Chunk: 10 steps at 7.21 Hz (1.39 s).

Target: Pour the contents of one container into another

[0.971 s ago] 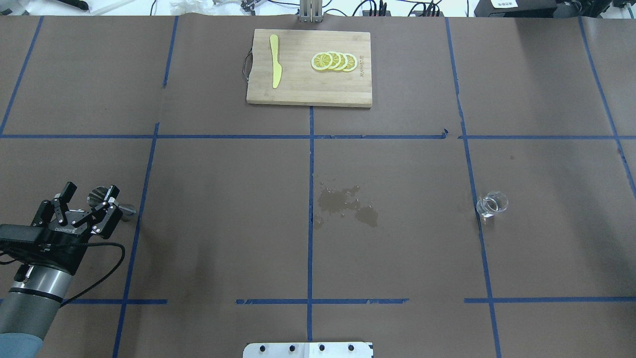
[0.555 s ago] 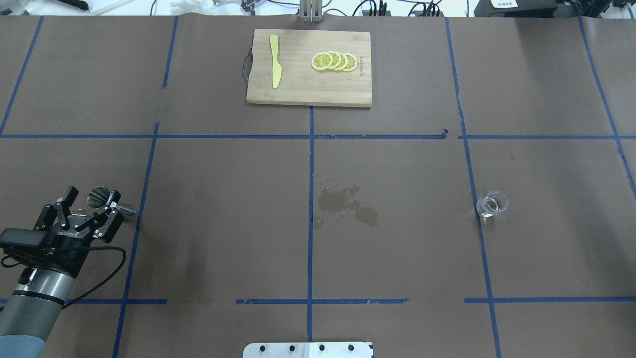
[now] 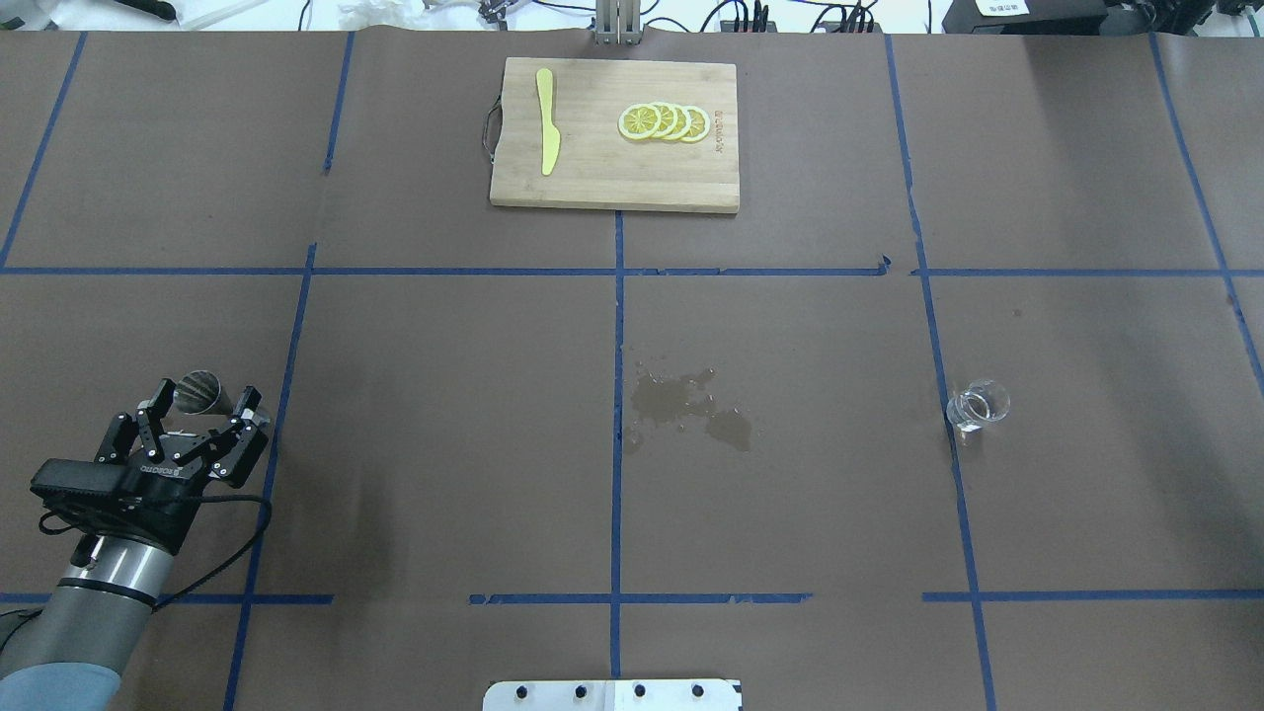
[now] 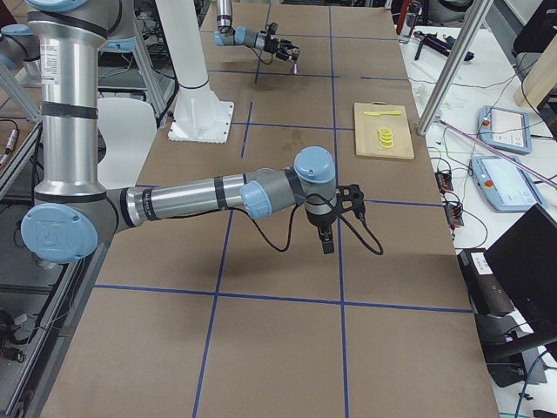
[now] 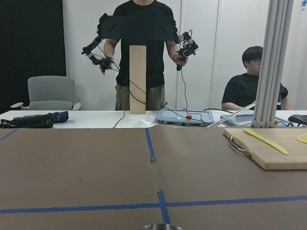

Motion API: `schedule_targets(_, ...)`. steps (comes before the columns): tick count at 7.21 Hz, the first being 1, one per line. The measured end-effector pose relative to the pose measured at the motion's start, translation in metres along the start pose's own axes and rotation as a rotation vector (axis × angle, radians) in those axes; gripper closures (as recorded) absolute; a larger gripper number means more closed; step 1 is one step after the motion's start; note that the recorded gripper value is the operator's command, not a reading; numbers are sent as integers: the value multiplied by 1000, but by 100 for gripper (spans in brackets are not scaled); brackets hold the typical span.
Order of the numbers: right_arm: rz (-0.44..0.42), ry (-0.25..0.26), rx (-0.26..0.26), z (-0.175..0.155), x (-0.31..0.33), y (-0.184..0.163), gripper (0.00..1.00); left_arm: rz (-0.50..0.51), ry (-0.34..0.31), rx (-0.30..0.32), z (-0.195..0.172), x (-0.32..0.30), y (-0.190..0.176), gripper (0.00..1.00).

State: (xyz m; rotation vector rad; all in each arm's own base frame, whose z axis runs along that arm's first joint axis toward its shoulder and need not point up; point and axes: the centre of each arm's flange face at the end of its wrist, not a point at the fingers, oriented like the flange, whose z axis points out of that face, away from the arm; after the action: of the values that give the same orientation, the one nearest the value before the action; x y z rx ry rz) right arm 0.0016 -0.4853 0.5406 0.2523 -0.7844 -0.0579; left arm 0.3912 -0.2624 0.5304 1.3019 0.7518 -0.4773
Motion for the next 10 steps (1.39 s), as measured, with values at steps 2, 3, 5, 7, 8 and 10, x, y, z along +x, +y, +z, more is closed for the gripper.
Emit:
schedule_targets(2,0,0,0,0,0,0,0,-4,3,-3,0,-3,7,0)
schedule_targets(3,1,0,1,0,0,0,0,-2,3,-5,1,-4,13,0)
schedule_targets(5,1,0,1,0,1,0,0,5,3,-10,5,0,26,0)
schedule_targets(7,1,0,1,-1,0,0,0,4,5,-16,6,1,31,1)
schedule_targets(8,0,0,1,-1,0,0,0,-2,5,-21,7,0,34,1)
schedule_targets(10,0,0,2,-1,0,0,0,-13,5,-26,7,-2,37,1)
